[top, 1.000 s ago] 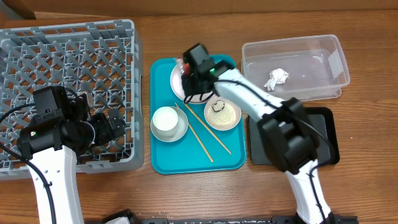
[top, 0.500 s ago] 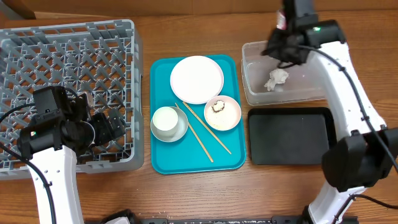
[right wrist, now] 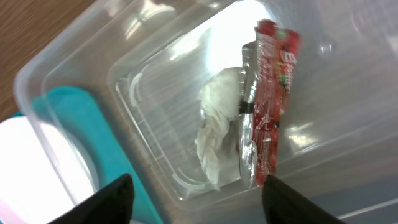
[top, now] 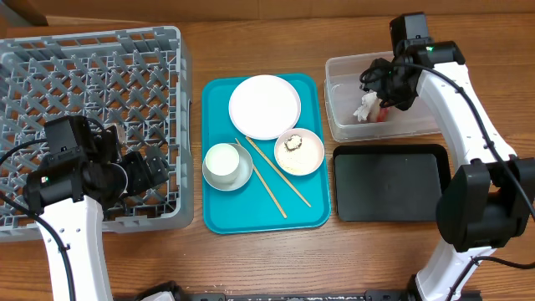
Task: Sort waste into correct bins and load items into the dishwasher
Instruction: 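Move the wrapper with right gripper and drop it into clear bin, then grasp the rim of the pink rice bowl with right gripper, then tip the pink bowl over the black tray to dump the rice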
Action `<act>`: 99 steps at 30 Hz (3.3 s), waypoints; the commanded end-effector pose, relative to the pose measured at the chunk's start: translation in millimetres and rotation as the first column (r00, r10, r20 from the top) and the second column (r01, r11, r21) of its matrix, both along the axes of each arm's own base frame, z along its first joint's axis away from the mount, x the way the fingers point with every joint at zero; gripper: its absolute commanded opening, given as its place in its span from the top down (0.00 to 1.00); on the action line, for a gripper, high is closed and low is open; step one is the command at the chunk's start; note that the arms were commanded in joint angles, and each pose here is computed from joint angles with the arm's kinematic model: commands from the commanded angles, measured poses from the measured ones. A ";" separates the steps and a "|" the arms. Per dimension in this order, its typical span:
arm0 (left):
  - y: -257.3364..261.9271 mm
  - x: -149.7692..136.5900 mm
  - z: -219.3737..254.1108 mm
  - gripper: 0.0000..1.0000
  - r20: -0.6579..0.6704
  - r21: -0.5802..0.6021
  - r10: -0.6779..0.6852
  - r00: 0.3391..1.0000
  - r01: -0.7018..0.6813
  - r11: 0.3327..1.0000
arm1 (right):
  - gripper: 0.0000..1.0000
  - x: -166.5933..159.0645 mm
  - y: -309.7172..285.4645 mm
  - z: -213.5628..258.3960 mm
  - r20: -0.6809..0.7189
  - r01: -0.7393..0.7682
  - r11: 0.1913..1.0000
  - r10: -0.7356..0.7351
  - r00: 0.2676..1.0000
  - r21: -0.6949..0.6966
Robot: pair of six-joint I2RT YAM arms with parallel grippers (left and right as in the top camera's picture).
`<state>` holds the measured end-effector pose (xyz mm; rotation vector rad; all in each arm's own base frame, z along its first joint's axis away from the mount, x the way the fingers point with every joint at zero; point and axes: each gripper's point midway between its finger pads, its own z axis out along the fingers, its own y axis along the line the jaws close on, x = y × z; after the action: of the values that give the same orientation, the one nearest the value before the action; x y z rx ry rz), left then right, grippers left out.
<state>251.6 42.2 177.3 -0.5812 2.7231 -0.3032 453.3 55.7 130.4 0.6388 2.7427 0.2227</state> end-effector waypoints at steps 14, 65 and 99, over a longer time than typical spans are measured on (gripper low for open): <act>-0.4 4.4 7.6 0.00 0.026 0.007 -0.022 0.999 0.022 1.000 | 0.37 -106.4 147.3 57.1 0.060 -0.679 0.728 0.677 0.734 0.098; -0.6 3.8 7.3 0.00 0.023 0.006 -0.022 1.000 0.022 1.000 | 0.96 -130.0 228.3 -61.6 0.017 -0.784 0.610 0.790 0.612 -0.121; 0.1 3.8 7.3 0.00 0.023 0.010 -0.021 1.000 0.021 1.000 | 0.96 -130.0 60.0 43.1 -0.019 -0.222 0.880 0.253 0.967 0.420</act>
<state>251.5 42.2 177.3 -0.5813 2.7232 -0.3027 335.1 110.8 177.7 0.4388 2.8565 0.6916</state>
